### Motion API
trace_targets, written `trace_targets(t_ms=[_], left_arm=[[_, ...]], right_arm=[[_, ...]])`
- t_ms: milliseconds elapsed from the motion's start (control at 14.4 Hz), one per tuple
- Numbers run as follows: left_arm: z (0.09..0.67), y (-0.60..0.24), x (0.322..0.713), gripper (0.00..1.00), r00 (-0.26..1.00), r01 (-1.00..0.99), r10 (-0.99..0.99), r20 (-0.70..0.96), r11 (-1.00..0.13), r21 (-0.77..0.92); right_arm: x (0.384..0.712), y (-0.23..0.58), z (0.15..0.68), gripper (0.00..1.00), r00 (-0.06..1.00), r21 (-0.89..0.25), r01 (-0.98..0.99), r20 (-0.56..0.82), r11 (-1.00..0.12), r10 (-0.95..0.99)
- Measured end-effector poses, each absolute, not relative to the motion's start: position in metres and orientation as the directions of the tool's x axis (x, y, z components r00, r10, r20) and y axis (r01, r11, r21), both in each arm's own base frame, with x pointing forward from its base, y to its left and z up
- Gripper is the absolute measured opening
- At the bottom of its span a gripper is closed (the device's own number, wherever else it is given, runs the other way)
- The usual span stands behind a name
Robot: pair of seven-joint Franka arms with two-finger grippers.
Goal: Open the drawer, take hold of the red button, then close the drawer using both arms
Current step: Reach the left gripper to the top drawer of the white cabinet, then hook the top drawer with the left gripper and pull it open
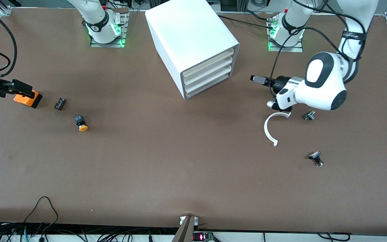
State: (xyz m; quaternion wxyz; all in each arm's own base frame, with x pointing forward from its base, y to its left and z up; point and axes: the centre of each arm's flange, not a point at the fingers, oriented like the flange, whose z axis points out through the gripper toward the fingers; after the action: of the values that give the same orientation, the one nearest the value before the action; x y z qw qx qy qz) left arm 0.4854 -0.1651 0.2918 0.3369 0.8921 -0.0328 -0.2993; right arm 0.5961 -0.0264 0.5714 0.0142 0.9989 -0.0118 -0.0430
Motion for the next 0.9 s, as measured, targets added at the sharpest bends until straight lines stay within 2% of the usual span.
trace_targets(t_ms=[416, 624, 901], left_arm=[[0.224, -0.214, 0.448, 0.99, 0.802, 0.205, -0.344, -0.489, -0.610, 0.765], [0.205, -0.251, 0.428, 0.99, 0.804, 0.189, -0.371, -0.464, -0.581, 0.792], [0.207, -0.273, 0.415, 0.98, 0.791, 0.184, -0.403, -0.460, -0.561, 0.807]], right_arm=[[0.596, -0.026, 0.571, 1.00, 0.996, 0.029, -0.022, -0.085, -0.999, -0.025], [0.596, -0.026, 0.571, 1.00, 0.996, 0.029, -0.022, -0.086, -0.999, -0.024], [0.597, -0.026, 0.571, 1.00, 0.996, 0.028, -0.021, -0.085, -0.999, -0.023]])
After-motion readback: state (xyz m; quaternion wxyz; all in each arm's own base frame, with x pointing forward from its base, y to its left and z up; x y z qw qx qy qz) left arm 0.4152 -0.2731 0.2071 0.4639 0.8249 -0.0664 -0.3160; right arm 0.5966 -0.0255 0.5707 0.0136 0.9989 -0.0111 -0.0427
